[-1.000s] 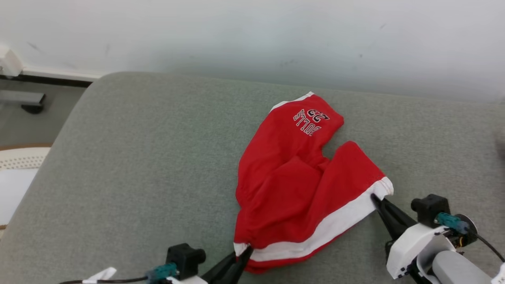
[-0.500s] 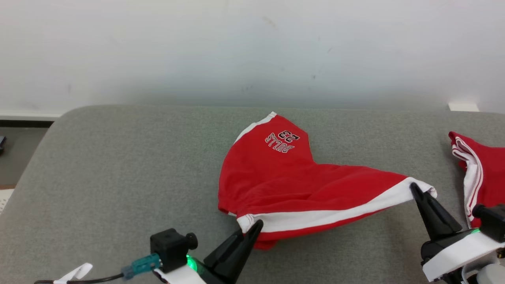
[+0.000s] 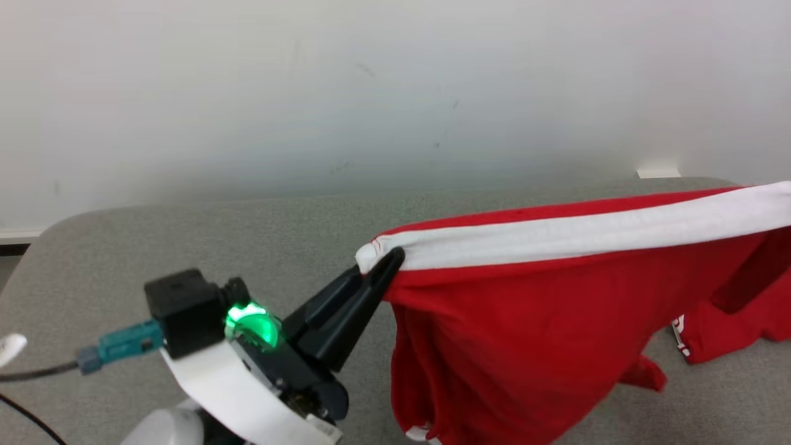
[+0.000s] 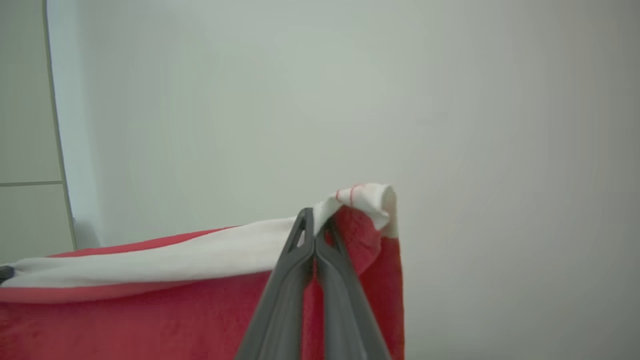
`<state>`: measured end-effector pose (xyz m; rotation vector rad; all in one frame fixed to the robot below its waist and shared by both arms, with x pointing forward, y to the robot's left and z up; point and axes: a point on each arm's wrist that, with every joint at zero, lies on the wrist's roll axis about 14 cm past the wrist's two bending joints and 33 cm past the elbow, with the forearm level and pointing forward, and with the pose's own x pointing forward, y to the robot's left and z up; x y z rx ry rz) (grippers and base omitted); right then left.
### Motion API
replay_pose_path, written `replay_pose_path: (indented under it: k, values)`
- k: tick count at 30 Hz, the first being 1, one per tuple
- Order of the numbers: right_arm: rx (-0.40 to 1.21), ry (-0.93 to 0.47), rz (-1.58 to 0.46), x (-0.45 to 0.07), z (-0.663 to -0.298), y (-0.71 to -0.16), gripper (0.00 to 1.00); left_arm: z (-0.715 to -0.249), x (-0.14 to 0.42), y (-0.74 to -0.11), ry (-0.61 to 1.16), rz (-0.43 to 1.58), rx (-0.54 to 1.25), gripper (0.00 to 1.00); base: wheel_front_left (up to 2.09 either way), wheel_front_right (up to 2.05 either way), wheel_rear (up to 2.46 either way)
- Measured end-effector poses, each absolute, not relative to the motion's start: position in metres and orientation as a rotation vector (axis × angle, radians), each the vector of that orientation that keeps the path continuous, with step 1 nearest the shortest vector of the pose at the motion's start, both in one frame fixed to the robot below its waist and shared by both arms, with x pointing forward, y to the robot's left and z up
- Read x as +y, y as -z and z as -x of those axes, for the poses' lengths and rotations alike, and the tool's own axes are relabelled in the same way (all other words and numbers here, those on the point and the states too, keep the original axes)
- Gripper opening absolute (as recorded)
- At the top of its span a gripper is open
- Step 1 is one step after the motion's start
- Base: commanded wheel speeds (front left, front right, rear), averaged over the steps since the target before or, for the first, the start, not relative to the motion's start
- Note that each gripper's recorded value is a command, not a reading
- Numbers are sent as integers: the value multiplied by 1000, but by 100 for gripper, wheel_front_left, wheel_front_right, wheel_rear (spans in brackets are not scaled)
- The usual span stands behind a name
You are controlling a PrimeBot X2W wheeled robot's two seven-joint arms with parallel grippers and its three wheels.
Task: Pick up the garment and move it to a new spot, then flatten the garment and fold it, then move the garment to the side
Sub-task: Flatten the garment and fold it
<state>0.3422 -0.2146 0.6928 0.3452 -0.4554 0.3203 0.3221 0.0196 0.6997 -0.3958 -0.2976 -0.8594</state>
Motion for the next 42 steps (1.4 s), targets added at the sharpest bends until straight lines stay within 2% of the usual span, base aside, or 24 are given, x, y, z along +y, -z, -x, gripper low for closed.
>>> replay_pose_path:
  k: [4,8,15,22,26,30,35,38,42]
  values:
    - [-462,-308,-332,-219,-337,-710,0,-330,13,-719,911,394,-268,0,0,0,0]
    - [-428,-313,-327,-209,-359,-716,0,-366,14,-725,877,345,-235,0,0,0,0]
    - [-340,-324,-312,-179,-447,-718,0,-460,18,-719,762,279,-193,0,0,0,0]
    - [-379,-301,-279,-147,-539,-741,0,-552,28,-741,616,215,-370,0,0,0,0]
    - [-458,-264,-278,-149,-570,-756,0,-582,32,-758,550,262,-525,0,0,0,0]
    - [-415,-231,-311,-153,-594,-719,0,-608,31,-722,516,303,-484,0,0,0,0]
    - [-282,-216,-376,-146,-582,-632,0,-602,39,-671,486,414,-402,0,0,0,0]
    - [-183,-197,-423,-147,-555,-578,0,-579,42,-619,466,434,-311,0,0,0,0]
    - [-49,-162,-451,-157,-503,-519,0,-533,54,-548,402,493,-146,0,0,0,0]
